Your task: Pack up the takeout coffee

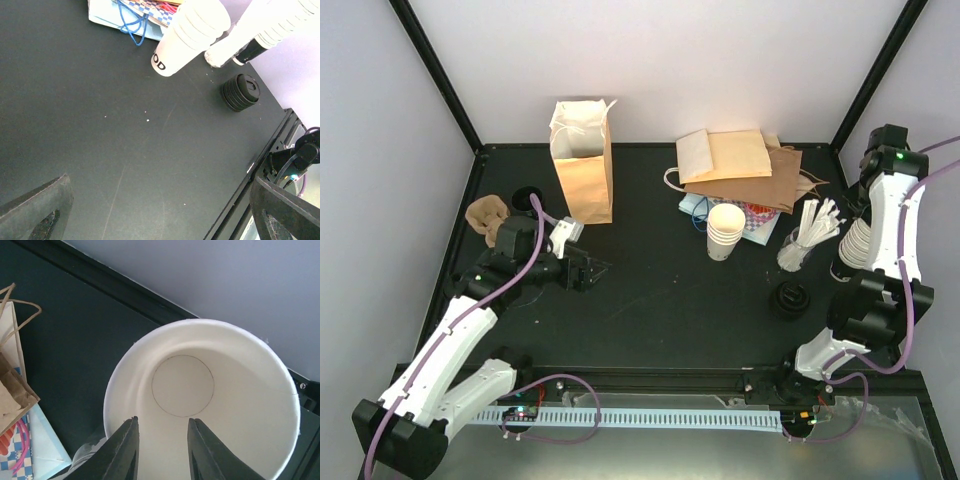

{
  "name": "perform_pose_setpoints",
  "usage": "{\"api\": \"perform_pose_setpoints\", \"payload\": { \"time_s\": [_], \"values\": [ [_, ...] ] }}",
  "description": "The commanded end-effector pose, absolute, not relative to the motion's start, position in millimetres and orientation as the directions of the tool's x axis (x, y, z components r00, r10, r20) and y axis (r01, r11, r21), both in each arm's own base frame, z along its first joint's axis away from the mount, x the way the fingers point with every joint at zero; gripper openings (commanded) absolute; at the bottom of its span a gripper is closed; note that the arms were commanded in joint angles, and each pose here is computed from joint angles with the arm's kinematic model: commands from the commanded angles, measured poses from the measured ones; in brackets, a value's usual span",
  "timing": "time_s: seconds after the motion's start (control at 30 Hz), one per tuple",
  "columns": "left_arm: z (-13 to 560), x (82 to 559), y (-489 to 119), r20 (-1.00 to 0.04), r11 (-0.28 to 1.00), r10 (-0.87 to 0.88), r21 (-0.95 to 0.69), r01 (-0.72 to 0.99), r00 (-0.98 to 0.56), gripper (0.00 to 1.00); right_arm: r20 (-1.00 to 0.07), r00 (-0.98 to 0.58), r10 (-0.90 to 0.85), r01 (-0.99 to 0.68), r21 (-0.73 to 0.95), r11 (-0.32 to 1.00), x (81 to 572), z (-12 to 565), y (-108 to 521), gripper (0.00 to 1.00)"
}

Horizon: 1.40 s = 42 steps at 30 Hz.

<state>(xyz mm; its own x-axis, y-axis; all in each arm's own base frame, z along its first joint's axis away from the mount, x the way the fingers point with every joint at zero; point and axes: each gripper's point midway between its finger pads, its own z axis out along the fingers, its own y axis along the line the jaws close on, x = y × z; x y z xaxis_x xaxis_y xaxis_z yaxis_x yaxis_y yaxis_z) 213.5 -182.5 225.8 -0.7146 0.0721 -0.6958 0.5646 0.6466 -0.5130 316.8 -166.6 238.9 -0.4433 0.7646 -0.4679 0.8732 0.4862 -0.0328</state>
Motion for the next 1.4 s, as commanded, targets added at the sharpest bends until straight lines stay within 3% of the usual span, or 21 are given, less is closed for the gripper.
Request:
{"api": "perform_pose_setpoints", "payload": {
  "time_s": [0.0, 0.27, 0.8, 1.27, 1.37],
  "values": [
    [230, 213, -183, -0.700, 0.647, 0.081, -0.505, 0.571, -0.710, 0.99, -0.493, -0.424, 0.760, 0.873, -0.001, 0.487, 323, 253, -170, 0.29],
    [228, 215, -184, -0.694, 0.645, 0.084, -0.508, 0.570, -0.715, 0.99, -0.544, -0.394, 0.740, 0.878, 0.016, 0.479, 317, 276, -173, 0.31],
    [227, 219, -187, -0.676, 0.646, 0.104, -0.511, 0.566, -0.729, 0.99, -0.481, -0.440, 0.758, 0.860, 0.017, 0.510, 337, 253, -169, 0.33],
    [225, 219, -186, -0.673, 0.651, 0.114, -0.506, 0.567, -0.731, 0.99, -0.473, -0.439, 0.764, 0.868, -0.003, 0.497, 333, 244, -170, 0.27],
    [224, 219, -186, -0.672, 0.652, 0.113, -0.506, 0.565, -0.732, 0.99, -0.477, -0.435, 0.764, 0.869, 0.000, 0.495, 332, 246, -170, 0.20]
  ]
}}
